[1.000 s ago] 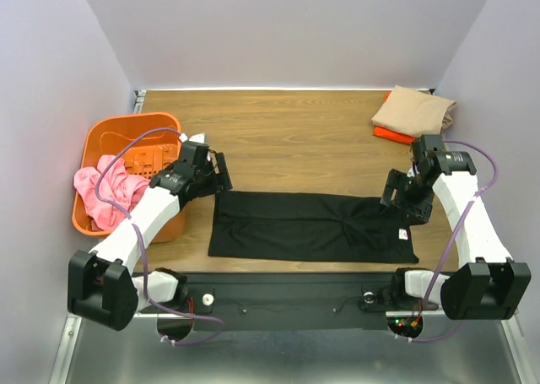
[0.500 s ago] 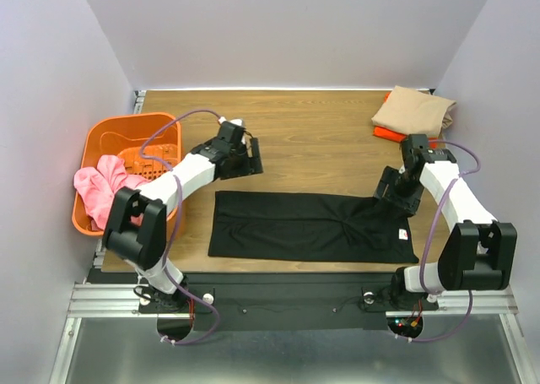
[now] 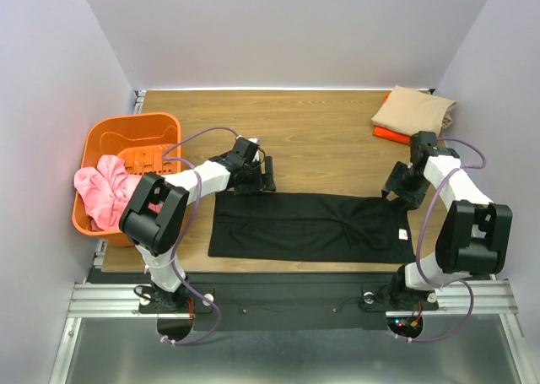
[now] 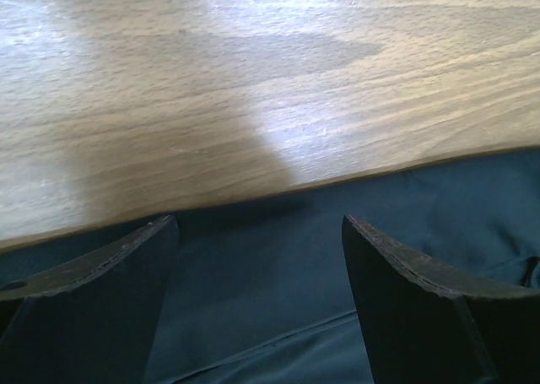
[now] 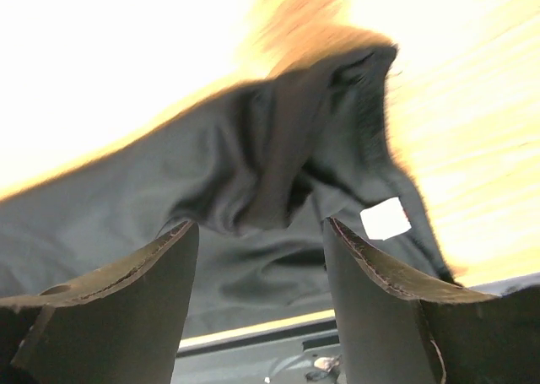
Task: Fold and stack the t-shirts
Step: Fold the tshirt
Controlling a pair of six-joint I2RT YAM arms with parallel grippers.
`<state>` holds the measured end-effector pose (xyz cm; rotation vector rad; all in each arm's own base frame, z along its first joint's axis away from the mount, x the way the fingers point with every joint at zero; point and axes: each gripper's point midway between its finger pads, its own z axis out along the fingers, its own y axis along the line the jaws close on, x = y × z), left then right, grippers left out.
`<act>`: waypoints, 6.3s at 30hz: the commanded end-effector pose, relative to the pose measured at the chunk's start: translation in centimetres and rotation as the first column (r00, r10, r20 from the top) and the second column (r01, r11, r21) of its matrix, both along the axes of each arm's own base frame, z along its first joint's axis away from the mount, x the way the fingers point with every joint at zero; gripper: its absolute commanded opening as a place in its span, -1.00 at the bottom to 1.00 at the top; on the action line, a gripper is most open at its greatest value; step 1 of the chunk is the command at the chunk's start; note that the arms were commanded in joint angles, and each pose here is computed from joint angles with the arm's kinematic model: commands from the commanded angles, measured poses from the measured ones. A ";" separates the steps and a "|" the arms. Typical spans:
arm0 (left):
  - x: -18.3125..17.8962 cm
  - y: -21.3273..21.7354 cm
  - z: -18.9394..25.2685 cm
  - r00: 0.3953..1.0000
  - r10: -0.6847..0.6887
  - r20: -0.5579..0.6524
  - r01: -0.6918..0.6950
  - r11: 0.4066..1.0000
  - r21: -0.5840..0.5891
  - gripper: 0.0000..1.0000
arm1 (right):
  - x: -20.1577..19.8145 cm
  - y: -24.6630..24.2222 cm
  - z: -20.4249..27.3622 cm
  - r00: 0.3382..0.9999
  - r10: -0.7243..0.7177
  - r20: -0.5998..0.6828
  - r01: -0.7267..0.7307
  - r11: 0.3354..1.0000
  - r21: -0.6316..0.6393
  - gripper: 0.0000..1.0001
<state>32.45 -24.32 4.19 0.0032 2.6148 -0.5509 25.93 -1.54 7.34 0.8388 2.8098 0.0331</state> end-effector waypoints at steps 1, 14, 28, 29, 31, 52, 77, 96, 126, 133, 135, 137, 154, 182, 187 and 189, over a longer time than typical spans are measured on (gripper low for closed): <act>-0.6 0.2 -0.7 1.000 -0.002 -0.010 0.002 1.000 -0.006 0.81 | 2.0 -1.8 0.6 0.997 -0.006 0.072 0.009 0.999 -0.045 0.33; -0.8 0.6 -1.5 1.000 0.012 -0.028 -0.012 1.000 0.018 0.81 | 2.8 -2.0 -2.6 1.000 -0.017 0.020 0.018 1.000 -0.023 -0.19; -2.2 2.1 -2.6 0.998 0.042 -0.054 -0.039 0.998 0.057 0.81 | 1.3 -8.3 -2.0 0.994 -0.106 -0.024 0.098 0.971 -0.216 -0.69; -2.2 2.1 -2.6 0.998 0.044 -0.053 -0.041 0.998 0.057 0.81 | 1.3 -8.6 -2.0 0.994 -0.106 -0.026 0.098 0.968 -0.230 -0.51; -2.3 2.2 -2.8 0.998 0.045 -0.054 -0.042 0.997 0.063 0.81 | 1.5 -8.7 -2.0 0.994 -0.111 -0.025 0.102 0.968 -0.230 -0.16; 2.9 -0.5 6.0 0.987 0.033 0.155 -0.037 0.999 0.021 0.82 | 3.7 -2.9 5.7 0.959 0.021 0.283 -0.017 1.000 -0.016 0.44; -5.7 -7.4 -1.0 0.944 -0.328 0.022 0.328 0.945 -0.003 0.81 | 1.9 -1.0 -6.1 1.000 -0.014 -0.010 0.015 0.994 0.110 0.40; -6.9 -0.8 -3.3 0.987 -0.133 -0.087 0.152 0.954 0.257 0.82 | 19.2 6.9 -8.6 0.966 0.233 0.114 -0.241 0.968 0.066 0.42; -7.2 -4.4 3.3 0.920 -0.384 0.079 0.378 0.922 0.082 0.86 | 24.3 13.5 4.3 0.810 0.369 0.456 -0.440 0.896 0.056 0.75; -8.2 -4.1 0.7 0.915 -0.404 0.011 0.402 0.912 0.086 0.86 | 22.8 13.1 0.5 0.837 0.391 0.382 -0.442 0.895 0.054 0.73; -8.4 -4.2 0.3 0.912 -0.410 0.001 0.408 0.909 0.082 0.86 | 22.8 13.0 -0.5 0.842 0.396 0.366 -0.443 0.895 0.051 0.73; -8.8 -4.2 -0.2 0.910 -0.415 -0.013 0.415 0.907 0.070 0.86 | 22.8 12.8 -2.1 0.853 0.400 0.336 -0.439 0.897 0.046 0.73; -11.1 -8.3 0.2 0.879 -0.470 -0.075 0.455 0.876 -0.160 0.86 | 27.1 14.7 -8.4 0.870 0.386 0.306 -0.424 0.903 0.068 0.72; -1.7 -13.9 17.4 0.897 -0.207 0.390 0.248 0.967 -0.057 0.95 | 34.5 20.2 11.1 0.558 0.400 0.727 -0.595 0.804 0.014 0.83; -3.8 -11.1 17.2 0.923 -0.156 0.351 0.193 0.978 -0.072 0.97 | 28.7 18.7 13.9 0.592 0.404 0.697 -0.574 0.819 0.013 0.83; -5.0 -9.6 15.0 0.941 -0.142 0.306 0.169 0.984 -0.063 0.97 | 24.3 17.9 12.9 0.640 0.407 0.652 -0.566 0.823 0.041 0.82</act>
